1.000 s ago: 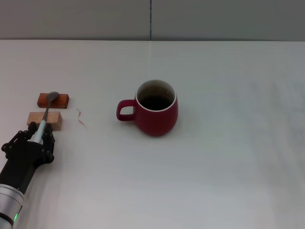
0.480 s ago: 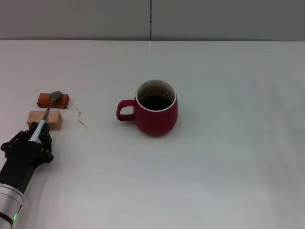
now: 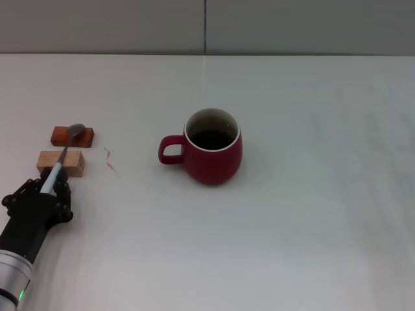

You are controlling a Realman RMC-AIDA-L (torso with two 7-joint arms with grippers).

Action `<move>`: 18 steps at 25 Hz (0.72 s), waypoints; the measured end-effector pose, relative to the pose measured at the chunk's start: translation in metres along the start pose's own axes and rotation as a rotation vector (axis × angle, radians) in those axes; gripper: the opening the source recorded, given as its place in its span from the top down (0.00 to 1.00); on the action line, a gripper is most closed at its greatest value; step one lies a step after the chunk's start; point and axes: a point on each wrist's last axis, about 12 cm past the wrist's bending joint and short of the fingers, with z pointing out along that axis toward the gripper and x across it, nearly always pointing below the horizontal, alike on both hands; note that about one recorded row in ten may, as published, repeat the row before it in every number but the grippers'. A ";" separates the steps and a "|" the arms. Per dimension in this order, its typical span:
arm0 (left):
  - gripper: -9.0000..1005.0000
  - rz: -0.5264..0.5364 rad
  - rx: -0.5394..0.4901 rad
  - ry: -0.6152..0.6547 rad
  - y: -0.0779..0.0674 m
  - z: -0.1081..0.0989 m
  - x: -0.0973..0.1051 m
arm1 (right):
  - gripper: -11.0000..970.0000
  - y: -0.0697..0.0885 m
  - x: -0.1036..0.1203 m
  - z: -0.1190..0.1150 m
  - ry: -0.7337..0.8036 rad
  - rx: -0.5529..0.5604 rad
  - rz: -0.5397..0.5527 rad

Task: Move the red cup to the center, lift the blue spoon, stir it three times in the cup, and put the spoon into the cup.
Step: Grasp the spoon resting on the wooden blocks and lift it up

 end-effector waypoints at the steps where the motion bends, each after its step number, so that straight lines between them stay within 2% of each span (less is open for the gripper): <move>1: 0.77 0.000 0.000 0.001 0.000 0.000 0.000 | 0.24 0.000 0.000 0.000 0.000 0.000 0.000; 18: 0.77 -0.005 0.005 -0.011 -0.002 0.005 -0.002 | 0.24 0.000 0.000 0.001 0.002 -0.002 -0.003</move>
